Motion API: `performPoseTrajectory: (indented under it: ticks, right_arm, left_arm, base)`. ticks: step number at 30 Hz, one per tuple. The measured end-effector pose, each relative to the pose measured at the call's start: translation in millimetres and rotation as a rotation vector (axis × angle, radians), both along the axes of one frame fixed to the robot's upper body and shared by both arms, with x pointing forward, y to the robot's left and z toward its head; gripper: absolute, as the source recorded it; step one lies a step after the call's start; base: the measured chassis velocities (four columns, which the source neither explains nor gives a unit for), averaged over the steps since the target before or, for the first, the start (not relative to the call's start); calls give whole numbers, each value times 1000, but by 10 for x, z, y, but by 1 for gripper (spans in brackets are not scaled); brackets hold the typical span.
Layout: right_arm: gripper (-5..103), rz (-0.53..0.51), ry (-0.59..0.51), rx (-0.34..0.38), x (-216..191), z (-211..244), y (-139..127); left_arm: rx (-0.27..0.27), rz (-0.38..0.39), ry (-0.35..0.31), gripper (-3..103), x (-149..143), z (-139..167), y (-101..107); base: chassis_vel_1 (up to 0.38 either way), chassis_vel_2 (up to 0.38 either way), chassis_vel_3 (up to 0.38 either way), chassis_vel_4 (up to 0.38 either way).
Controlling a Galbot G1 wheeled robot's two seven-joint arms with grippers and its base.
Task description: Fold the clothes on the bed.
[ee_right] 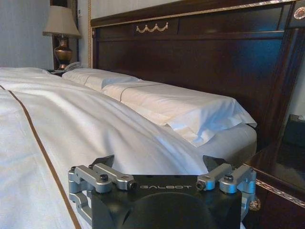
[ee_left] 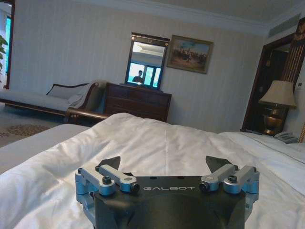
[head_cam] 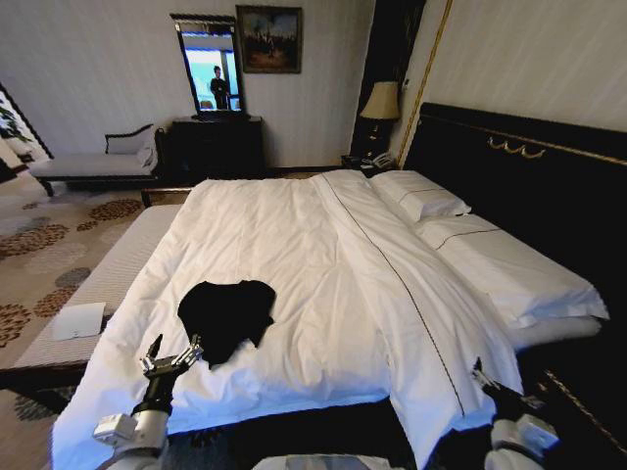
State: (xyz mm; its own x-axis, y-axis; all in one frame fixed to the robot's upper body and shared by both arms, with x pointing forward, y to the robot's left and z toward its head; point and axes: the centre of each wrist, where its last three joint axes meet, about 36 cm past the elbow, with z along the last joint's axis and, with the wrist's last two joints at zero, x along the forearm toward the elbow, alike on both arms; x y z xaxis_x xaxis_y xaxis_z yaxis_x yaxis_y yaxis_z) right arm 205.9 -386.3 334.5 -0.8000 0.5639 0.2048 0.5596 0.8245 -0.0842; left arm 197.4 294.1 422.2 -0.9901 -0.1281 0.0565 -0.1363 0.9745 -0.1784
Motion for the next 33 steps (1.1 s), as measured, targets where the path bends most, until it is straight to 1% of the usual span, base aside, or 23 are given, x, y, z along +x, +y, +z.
performPoseTrajectory:
  ticks: [17,33]
  right_arm:
    - [100,-8,12,-8,-67,-19,-56]
    - [100,7,9,-8,-93,3,-31]
  left_arm:
    - [-2,0,5,100,6,-38,9]
    - [-5,1,4,100,11,-38,-5]
  base:
    - [0,0,0,0]
    - [58,56,-61,-57]
